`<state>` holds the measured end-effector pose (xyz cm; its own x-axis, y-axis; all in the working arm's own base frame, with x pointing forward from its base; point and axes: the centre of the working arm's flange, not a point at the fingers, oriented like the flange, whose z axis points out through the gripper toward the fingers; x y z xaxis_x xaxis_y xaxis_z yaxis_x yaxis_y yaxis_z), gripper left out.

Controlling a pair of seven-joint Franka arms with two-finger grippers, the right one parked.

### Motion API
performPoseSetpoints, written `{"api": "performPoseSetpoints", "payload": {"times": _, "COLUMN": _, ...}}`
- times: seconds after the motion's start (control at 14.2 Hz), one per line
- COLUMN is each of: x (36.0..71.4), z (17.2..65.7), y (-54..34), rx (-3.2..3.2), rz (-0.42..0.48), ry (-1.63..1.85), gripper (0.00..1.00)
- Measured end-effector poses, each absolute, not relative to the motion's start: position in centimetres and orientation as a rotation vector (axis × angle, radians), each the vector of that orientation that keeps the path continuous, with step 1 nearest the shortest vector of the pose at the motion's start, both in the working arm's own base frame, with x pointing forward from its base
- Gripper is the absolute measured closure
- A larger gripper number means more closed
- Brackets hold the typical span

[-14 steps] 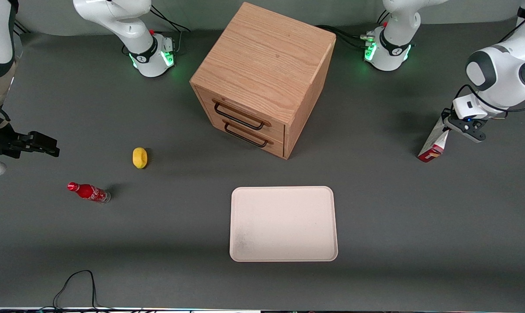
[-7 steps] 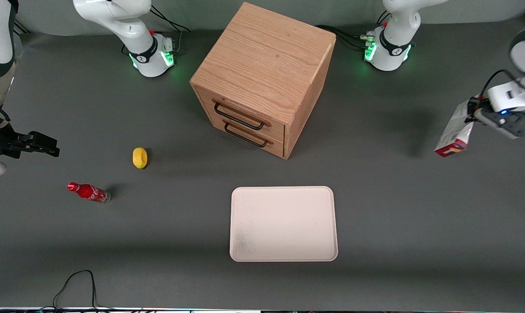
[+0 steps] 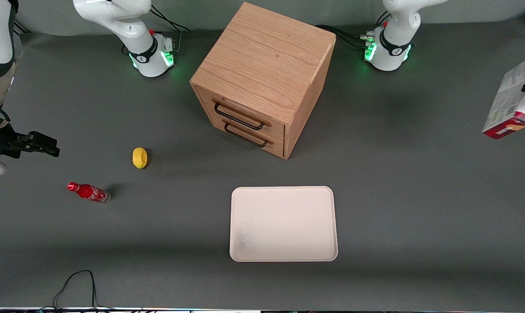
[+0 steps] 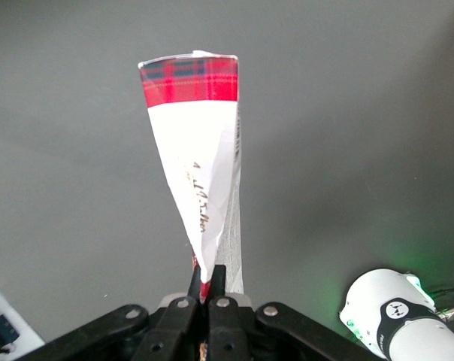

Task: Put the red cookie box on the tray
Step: 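Lift the cookie box with the left gripper and carry it toward the tray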

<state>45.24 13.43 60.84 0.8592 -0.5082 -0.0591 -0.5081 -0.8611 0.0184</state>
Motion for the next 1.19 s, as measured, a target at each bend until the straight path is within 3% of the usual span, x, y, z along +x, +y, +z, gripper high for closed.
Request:
{"api": "performPoseSetpoints", "payload": {"times": 0.28, "x": 46.7, "z": 61.6, "y": 10.4, "rx": 3.1, "rz": -0.094, "ry": -0.622, "gripper": 0.97}}
{"api": "performPoseSetpoints", "payload": {"times": 0.63, "x": 53.6, "z": 62.6, "y": -2.9, "rx": 3.151, "rz": -0.023, "ry": -0.178, "gripper": 0.97}}
{"api": "performPoseSetpoints", "payload": {"times": 0.91, "x": 58.3, "z": 61.8, "y": -14.3, "rx": 3.101, "rz": -0.082, "ry": 0.021, "gripper": 0.97}}
{"api": "performPoseSetpoints", "payload": {"times": 1.19, "x": 61.7, "z": 57.5, "y": -25.8, "rx": 3.086, "rz": -0.116, "ry": 0.078, "gripper": 0.97}}
